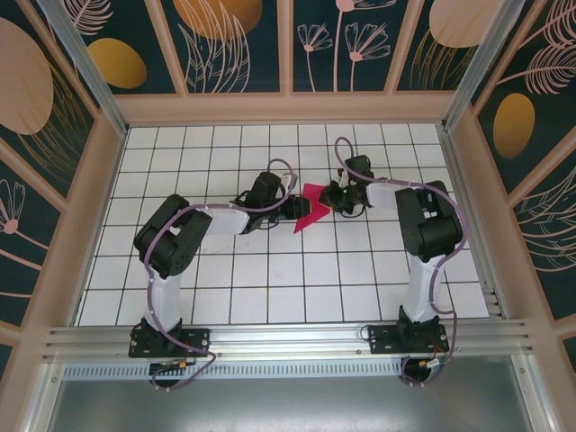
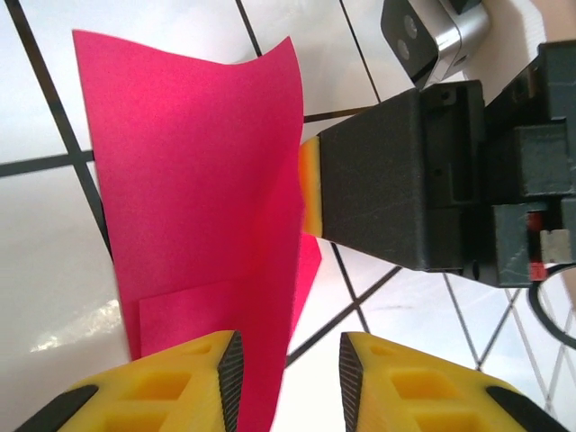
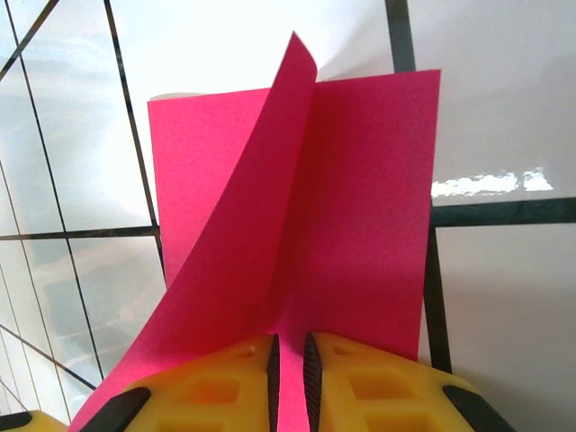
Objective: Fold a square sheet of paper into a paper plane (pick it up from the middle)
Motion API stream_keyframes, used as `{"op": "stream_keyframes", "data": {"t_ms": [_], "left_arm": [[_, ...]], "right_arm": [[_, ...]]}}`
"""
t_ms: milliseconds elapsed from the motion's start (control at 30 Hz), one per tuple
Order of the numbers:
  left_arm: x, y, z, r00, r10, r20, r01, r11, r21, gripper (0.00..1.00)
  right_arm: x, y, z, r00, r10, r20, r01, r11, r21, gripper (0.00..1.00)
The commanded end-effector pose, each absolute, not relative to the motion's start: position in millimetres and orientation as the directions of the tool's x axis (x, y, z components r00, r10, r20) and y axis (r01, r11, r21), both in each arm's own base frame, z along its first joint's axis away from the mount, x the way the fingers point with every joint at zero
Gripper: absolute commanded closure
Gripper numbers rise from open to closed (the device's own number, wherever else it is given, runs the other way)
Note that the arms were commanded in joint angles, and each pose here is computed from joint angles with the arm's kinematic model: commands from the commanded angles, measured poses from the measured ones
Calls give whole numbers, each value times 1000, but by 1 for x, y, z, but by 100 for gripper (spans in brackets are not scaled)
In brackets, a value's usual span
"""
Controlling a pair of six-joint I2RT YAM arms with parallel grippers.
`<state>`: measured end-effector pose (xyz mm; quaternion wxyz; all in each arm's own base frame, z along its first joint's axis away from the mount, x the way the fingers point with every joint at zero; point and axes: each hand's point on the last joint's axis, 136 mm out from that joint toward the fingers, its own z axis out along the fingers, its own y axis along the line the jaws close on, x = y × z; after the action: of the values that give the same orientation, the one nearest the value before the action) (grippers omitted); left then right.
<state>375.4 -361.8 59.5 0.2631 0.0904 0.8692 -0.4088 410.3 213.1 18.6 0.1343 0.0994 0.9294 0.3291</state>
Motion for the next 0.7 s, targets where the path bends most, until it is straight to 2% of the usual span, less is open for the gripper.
{"op": "stream_keyframes", "data": {"t_ms": [0, 167, 333, 667], "left_arm": [[386, -365, 53, -767, 7, -641, 472, 682, -558, 63], [390, -366, 41, -682, 86, -726, 551, 713, -434, 62], [386, -374, 48, -593, 124, -796, 634, 682, -366, 60], [390, -376, 33, -553, 161, -818, 661, 682, -313, 64]], "right_arm": [[378, 197, -17, -955, 292, -55, 210, 795, 569, 80], [378, 198, -17, -956, 290, -50, 210, 789, 577, 80], [377, 197, -17, -955, 292, -47, 213, 788, 577, 79], [376, 196, -15, -955, 294, -46, 214, 784, 583, 79]]}}
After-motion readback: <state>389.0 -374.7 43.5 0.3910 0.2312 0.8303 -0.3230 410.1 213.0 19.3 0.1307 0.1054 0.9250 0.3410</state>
